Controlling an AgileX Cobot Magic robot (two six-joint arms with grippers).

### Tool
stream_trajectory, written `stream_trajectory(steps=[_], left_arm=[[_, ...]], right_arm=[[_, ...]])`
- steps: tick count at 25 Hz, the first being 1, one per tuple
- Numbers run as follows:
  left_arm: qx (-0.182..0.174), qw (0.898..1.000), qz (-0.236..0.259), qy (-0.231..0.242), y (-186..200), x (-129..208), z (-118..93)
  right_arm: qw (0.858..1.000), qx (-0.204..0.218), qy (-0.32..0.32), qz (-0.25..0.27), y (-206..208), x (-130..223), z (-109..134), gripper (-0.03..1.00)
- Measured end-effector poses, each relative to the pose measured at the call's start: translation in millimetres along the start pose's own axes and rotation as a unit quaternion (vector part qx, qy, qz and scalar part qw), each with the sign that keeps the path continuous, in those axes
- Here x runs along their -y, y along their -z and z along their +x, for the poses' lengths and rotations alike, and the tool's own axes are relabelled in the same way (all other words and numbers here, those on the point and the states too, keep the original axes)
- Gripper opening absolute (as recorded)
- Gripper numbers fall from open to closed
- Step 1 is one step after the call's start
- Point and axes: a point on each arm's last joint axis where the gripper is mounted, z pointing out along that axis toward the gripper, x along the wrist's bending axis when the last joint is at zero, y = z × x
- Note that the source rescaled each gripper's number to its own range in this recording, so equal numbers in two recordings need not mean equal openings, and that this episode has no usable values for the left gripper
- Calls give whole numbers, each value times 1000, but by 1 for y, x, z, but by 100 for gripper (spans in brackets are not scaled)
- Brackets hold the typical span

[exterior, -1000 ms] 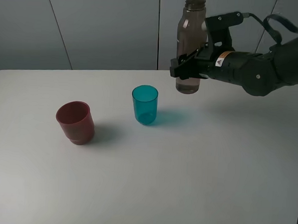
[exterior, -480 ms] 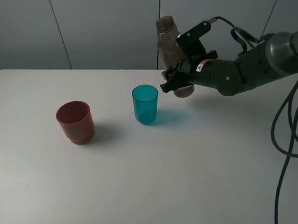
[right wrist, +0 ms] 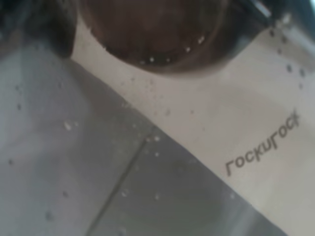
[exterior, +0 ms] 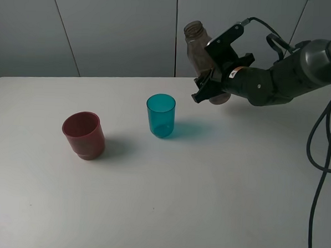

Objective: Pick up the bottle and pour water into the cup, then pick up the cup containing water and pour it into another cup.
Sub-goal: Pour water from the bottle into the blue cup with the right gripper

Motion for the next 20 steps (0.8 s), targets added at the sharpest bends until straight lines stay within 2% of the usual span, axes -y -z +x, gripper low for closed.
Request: stream_trajectory(steps=[13,20], left_arm=[[0,1000,0,0,0,0,0],[0,1000,0,0,0,0,0]], right_arm=[[993,-25,118,-13,0,6,-12,0],[981,-20,194,11,-1,10,-13,0]])
